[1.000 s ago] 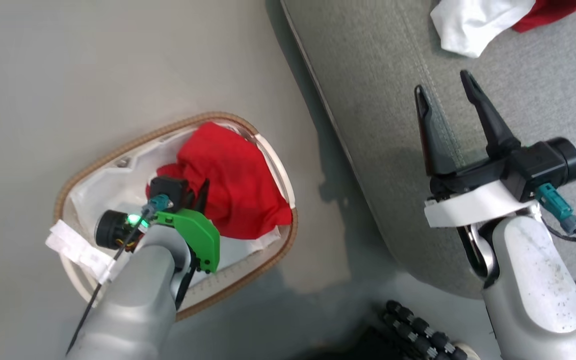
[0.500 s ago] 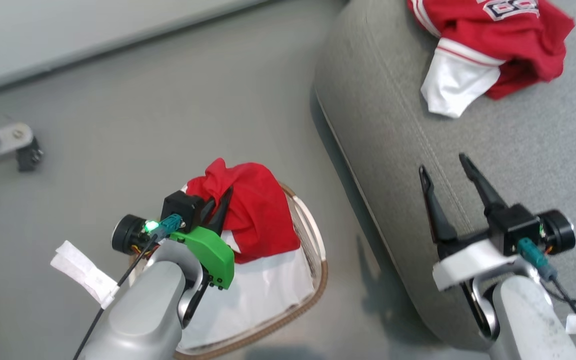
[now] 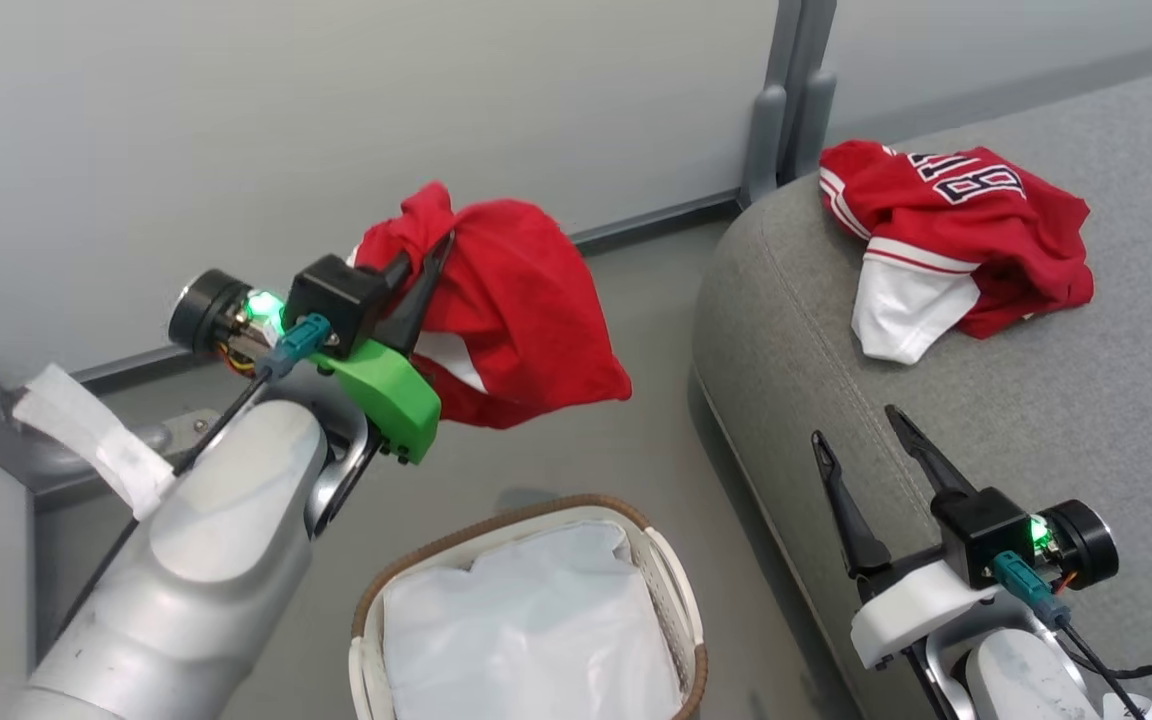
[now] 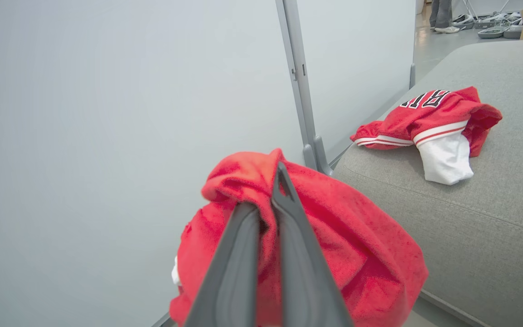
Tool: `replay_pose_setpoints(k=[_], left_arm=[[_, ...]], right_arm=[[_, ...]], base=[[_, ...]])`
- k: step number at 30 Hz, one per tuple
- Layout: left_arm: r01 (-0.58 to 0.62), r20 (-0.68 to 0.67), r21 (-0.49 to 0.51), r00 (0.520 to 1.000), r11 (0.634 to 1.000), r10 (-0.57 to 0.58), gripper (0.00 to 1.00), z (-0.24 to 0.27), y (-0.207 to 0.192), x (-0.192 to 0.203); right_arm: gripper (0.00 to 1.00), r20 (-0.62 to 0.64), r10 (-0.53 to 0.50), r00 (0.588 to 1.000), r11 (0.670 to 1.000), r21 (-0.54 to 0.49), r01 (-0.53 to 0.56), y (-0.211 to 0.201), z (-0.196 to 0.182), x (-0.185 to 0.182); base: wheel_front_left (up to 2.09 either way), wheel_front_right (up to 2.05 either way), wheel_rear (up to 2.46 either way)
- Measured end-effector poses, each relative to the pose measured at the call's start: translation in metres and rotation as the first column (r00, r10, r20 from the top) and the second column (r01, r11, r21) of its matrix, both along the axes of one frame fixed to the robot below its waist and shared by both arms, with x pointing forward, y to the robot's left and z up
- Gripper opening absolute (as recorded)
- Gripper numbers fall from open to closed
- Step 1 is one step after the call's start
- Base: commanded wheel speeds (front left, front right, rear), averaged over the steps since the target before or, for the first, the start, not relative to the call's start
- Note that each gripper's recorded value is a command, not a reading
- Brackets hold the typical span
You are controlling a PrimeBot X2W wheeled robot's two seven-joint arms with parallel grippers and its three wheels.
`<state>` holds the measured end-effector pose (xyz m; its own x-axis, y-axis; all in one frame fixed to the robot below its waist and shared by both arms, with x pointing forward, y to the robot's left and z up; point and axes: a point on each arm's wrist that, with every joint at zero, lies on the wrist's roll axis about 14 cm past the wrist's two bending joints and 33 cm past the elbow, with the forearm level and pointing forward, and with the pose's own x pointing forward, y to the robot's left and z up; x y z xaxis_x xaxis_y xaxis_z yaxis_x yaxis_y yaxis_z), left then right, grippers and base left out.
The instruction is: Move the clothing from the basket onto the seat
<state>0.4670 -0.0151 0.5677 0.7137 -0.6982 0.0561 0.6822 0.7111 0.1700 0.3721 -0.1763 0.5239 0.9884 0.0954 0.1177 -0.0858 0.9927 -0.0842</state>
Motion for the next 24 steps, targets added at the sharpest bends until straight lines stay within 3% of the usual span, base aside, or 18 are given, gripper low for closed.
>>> replay_pose_setpoints(k=[5,11,18,24], left_arm=[[0.015,0.154,0.001,0.988,1.0,-0.015,0.0,0.065,0.0,-0.009],[0.038,0.246,0.009,0.968,0.999,-0.039,0.0,0.105,-0.004,-0.024],[0.097,0.279,0.029,0.955,0.995,-0.101,0.0,0.119,-0.018,-0.046],[0.121,0.278,0.04,0.952,0.992,-0.127,0.0,0.119,-0.021,-0.058]], right_arm=[[1.0,0.051,0.06,0.997,0.998,-0.011,-0.059,0.02,0.017,-0.005],[1.0,0.103,0.149,0.983,0.988,-0.041,-0.146,0.049,0.037,0.0],[1.0,0.082,0.279,0.957,0.957,-0.103,-0.27,0.091,0.036,0.008],[1.0,0.152,0.323,0.934,0.943,-0.131,-0.305,0.106,0.065,0.017]], base=[[0.0,0.0,0.0],[0.0,0.0,0.0],[0.0,0.0,0.0],[0.0,0.0,0.0]])
